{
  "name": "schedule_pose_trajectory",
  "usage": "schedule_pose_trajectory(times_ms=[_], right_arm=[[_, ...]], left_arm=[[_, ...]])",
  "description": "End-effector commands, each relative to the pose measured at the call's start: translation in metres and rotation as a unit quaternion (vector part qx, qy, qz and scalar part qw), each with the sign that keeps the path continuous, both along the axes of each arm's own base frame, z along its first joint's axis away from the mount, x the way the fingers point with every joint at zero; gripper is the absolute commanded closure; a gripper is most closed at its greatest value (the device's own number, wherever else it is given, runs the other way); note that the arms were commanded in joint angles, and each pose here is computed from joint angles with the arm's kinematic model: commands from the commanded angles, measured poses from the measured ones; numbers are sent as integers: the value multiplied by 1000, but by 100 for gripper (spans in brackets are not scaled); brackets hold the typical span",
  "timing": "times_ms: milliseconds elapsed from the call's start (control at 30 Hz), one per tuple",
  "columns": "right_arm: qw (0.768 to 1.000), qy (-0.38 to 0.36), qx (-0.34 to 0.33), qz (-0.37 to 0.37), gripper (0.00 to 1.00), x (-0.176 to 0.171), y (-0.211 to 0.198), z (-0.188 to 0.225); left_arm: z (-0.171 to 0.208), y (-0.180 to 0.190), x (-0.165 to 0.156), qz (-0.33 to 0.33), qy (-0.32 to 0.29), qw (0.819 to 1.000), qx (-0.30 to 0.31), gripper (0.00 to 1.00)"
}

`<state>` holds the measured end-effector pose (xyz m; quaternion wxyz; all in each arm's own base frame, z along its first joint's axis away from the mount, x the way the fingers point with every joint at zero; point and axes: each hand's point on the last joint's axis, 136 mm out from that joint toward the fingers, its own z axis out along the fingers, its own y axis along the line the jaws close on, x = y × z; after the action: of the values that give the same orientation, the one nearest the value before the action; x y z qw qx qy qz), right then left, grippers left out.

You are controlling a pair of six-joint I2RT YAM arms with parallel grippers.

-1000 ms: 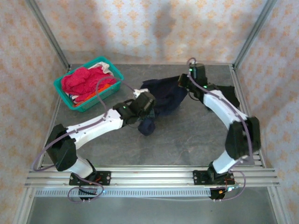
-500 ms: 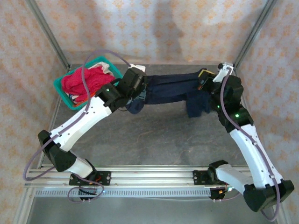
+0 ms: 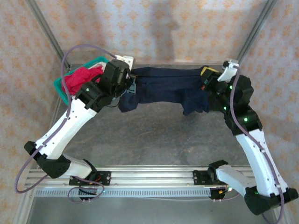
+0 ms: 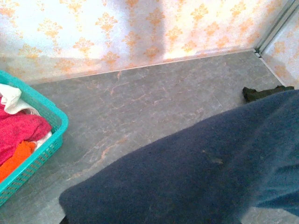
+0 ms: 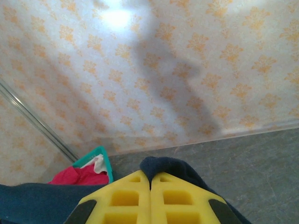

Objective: Fold and stack the t-shirts

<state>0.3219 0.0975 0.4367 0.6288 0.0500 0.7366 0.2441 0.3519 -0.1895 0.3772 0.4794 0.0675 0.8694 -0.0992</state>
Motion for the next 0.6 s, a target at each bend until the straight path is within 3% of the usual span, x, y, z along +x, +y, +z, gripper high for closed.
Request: schedule_pose_trajectory(times_ms=[0, 300, 433, 567], right_arm=[[999, -15, -20, -21, 100, 26, -3, 12], [998, -24, -61, -1, 100, 103, 24, 40], [999, -28, -42, 15, 100, 100, 30, 48], [999, 29, -43, 8, 100, 85, 23, 1]], left_arm=[[0, 27, 19, 50, 5, 999, 9, 100], [28, 36, 71, 61, -7, 997, -43, 100], [42, 37, 67, 61, -25, 996, -61, 100], [-4, 47, 56, 80, 19, 996, -40, 100]])
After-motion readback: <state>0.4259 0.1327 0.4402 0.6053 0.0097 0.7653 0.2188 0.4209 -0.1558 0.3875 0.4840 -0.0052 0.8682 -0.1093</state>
